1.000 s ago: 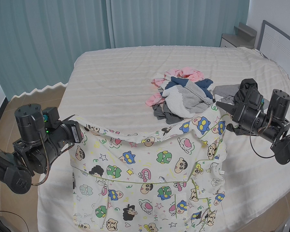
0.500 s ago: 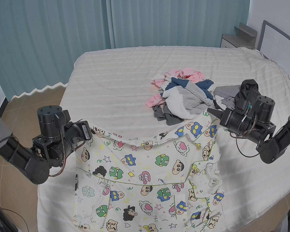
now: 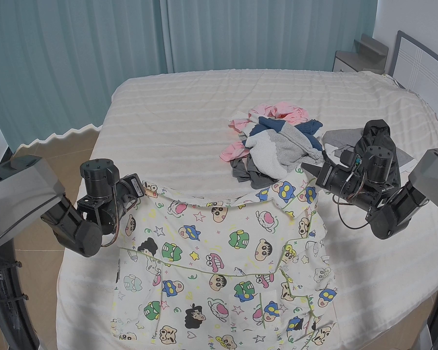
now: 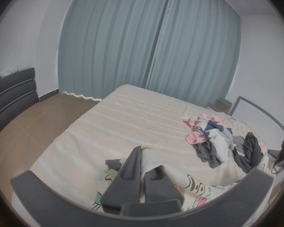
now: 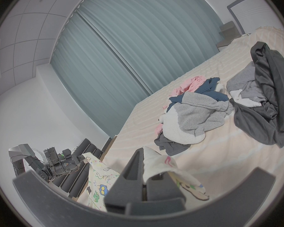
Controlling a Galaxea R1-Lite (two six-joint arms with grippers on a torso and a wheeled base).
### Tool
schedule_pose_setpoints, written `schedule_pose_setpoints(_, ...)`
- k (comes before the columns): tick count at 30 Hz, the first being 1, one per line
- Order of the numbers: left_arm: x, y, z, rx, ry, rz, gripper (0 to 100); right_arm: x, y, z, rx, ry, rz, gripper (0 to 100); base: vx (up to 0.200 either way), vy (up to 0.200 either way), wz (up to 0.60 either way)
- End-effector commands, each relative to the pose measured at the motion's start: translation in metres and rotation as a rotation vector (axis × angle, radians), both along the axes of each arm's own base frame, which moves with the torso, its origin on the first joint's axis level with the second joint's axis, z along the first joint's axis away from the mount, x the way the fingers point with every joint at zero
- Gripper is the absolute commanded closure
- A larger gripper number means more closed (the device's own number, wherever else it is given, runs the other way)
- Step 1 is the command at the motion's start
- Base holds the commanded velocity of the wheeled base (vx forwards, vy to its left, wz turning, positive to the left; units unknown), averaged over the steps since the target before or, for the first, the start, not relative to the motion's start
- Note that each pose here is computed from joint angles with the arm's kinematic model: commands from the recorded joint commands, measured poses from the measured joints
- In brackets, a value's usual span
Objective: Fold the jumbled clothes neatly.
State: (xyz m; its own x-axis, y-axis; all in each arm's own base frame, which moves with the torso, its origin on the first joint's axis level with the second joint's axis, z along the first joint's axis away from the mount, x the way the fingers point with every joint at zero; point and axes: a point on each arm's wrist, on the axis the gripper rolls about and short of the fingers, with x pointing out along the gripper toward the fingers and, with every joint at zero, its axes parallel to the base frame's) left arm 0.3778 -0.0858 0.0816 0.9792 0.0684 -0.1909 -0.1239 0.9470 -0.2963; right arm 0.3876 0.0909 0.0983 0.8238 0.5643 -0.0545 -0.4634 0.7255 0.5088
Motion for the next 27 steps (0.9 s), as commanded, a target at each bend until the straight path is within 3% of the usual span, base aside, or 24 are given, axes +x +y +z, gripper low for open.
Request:
schedule_pose_setpoints(1,0.027,0.005,-0.038,-0.023,0.038,0.038,100,0.019,0.003,-0.025,-0.006,0.031,-0.002,100,0.000,0.000,0.00)
schedule_pose_setpoints(2,0.027,0.005,-0.038,-0.023,0.038,0.038,100,0.019,0.003,-0.025,-0.006,0.031,-0.002,0,0.000,0.000,0.00)
schedule_pose_setpoints(4,0.036,0.008,-0.042,-0.043,0.024,0.054,100,0.026,0.001,-0.029,-0.004,0.030,-0.008,0,0.000,0.000,0.00)
schedule_pose_setpoints(5,0.040,0.009,-0.041,-0.065,0.008,0.062,0,0.030,0.002,-0.031,-0.001,0.026,-0.008,0,0.000,0.000,0.00)
schedule_pose_setpoints(10,0.049,0.018,-0.036,-0.103,-0.051,0.130,0,0.036,-0.003,-0.032,0.076,0.066,-0.034,0,0.000,0.000,0.00)
schedule_pose_setpoints(17,0.055,0.043,-0.031,-0.106,-0.100,0.201,0,0.039,-0.028,-0.024,0.230,0.141,-0.162,0,0.000,0.000,0.00)
schedule_pose_setpoints(18,0.055,0.043,-0.031,-0.106,-0.100,0.201,0,0.039,-0.028,-0.024,0.230,0.141,-0.162,0,0.000,0.000,0.00)
schedule_pose_setpoints(21,0.055,0.053,-0.032,-0.106,-0.096,0.229,0,0.041,-0.035,-0.010,0.381,0.192,-0.181,0,0.000,0.000,0.00)
schedule_pose_setpoints(23,0.051,0.056,-0.035,-0.103,-0.080,0.238,0,0.039,-0.032,0.000,0.478,0.278,-0.177,0,0.000,0.000,0.00)
schedule_pose_setpoints(27,0.037,0.057,-0.048,-0.092,-0.011,0.230,0,0.044,-0.027,0.017,0.501,0.355,-0.190,0,0.000,0.000,0.00)
